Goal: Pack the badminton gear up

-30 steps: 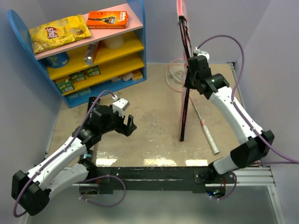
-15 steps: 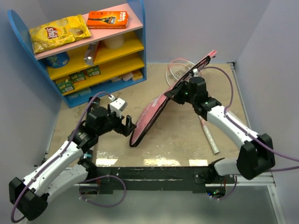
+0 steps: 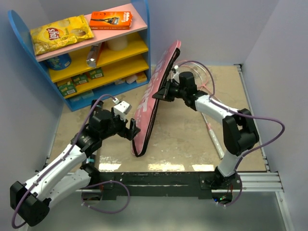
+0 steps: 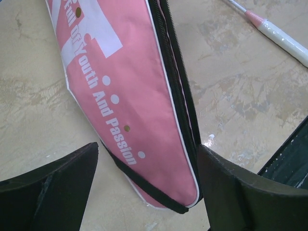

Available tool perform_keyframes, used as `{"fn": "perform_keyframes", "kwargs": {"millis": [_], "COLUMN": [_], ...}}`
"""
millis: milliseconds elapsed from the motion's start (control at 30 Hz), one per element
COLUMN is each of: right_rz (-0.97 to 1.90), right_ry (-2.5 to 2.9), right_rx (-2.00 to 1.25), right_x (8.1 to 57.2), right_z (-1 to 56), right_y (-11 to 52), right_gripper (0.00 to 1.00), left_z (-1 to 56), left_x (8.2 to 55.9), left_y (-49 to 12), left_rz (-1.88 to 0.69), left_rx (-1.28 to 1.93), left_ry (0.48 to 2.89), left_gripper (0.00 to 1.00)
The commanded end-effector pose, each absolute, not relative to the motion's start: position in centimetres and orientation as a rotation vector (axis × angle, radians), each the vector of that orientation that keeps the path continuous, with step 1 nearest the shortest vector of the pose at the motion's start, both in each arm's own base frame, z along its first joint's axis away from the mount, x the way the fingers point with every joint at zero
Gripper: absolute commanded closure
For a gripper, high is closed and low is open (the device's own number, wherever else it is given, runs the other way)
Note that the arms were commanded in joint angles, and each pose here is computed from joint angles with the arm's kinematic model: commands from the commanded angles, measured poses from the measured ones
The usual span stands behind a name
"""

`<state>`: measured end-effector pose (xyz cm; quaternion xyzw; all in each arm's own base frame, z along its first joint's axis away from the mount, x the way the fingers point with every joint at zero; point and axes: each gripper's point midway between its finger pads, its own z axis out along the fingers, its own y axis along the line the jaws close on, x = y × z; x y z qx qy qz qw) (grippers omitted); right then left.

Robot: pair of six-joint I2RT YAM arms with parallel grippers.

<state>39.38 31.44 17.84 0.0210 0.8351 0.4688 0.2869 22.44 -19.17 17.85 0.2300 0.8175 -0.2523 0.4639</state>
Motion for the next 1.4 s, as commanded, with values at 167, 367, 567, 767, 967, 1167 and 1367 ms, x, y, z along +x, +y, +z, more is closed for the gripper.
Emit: {"fn": "perform_keyframes", "kwargs": {"millis": [167, 367, 567, 767, 967, 1167, 1367], "right_rz": [1.281, 1.185, 0.936, 0.645, 0.507, 0.508, 0.494], "right_ry": [2.183, 2.292, 2.418, 2.423, 2.337, 2.304, 2.340], "right_rx": [-0.038, 0.042, 0.078, 0.113, 0.123, 0.080, 0.033], "right_x": [36.4, 35.2, 34.7, 33.6, 31.8, 30.2, 28.7], "right_z": [15.3, 10.8, 8.7, 9.8, 13.9, 15.6, 13.7], "right_y": [31.0, 29.6, 26.6, 21.9, 18.3, 17.4, 16.8], "right_gripper": [1.00, 0.71, 0.34, 0.25, 0.25, 0.25, 0.25], "left_z": [17.1, 17.2, 18.2, 16.3, 12.7, 8.9, 8.1], "left_x": [22.9, 23.3, 24.4, 24.9, 25.0, 25.4, 25.6], "left_y": [-19.7, -20.3, -21.0, -23.0, -24.9, -26.1, -26.9], "left_rz": [-0.618, -0.636, -0.612, -0.521, -0.392, -0.213, -0.078], "left_rx": [0.595, 0.600, 0.567, 0.591, 0.629, 0.673, 0.702], "left_ry": [2.014, 2.025, 2.048, 2.115, 2.179, 2.206, 2.164], "left_gripper": [0.14, 0.13, 0.13, 0.13, 0.12, 0.09, 0.10]}}
